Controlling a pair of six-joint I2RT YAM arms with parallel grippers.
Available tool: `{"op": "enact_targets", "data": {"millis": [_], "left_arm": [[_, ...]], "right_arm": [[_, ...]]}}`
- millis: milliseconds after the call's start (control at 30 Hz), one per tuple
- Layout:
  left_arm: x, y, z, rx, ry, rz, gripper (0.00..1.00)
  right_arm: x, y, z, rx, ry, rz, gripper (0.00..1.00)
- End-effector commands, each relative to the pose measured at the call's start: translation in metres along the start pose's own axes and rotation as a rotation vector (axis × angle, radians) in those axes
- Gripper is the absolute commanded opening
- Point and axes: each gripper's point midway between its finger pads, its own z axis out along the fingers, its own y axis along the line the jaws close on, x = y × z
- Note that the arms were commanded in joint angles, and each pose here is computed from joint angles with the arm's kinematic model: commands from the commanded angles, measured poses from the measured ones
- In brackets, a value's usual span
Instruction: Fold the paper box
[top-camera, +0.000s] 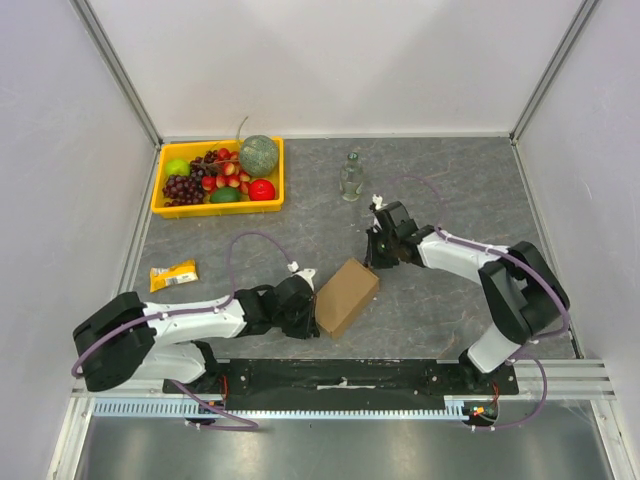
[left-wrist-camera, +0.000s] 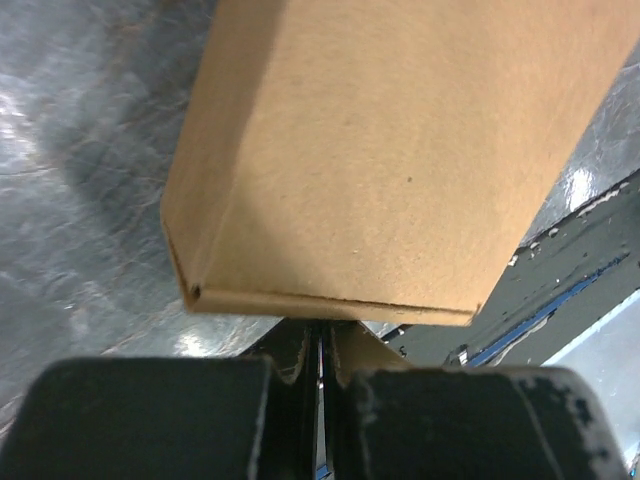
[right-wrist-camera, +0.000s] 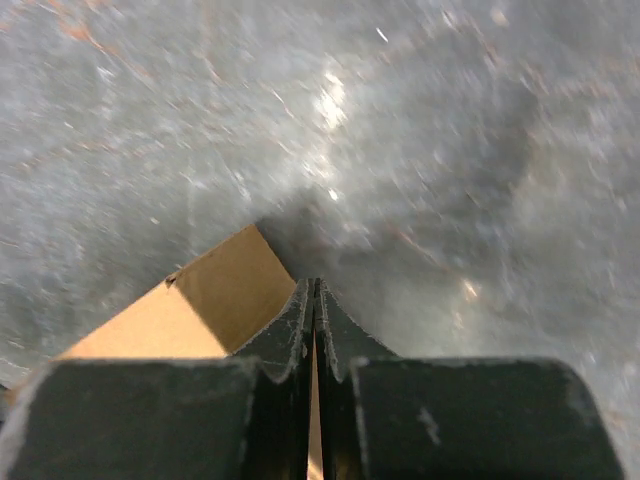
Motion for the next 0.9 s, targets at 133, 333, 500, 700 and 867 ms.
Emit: {"op": "enact_targets", "data": {"millis": [133,333,500,700,867], "left_arm": [[-0.02,-0.061,0.014,0.139,-0.054,0.0,0.02],[-0.027,-0.104,0.03,0.233,-0.053,0.055,0.02],[-0.019,-0.117,0.024,0.268,-0.044,0.088,0.02],[-0.019,-0.12,-0.018,0.351,-0.116,0.118,0.02],[-0.04,-0.1,-0.055,0.304,-0.275,0.084,0.02]], "right_arm": [[-0.051,0.067,0.024,-0.241,-0.026,-0.117,0.08],[-0.06,0.095,0.041,-0.325,-0.024,-0.165,0.08],[-0.094,0.067,0.024,-0.185,-0.163,-0.136,0.08],[-0.112,0.017,-0.019,0.05,-0.324,-0.07,0.09],[-0.058,-0.026,-0.027,0.199,-0.21,-0.039,0.06]]}}
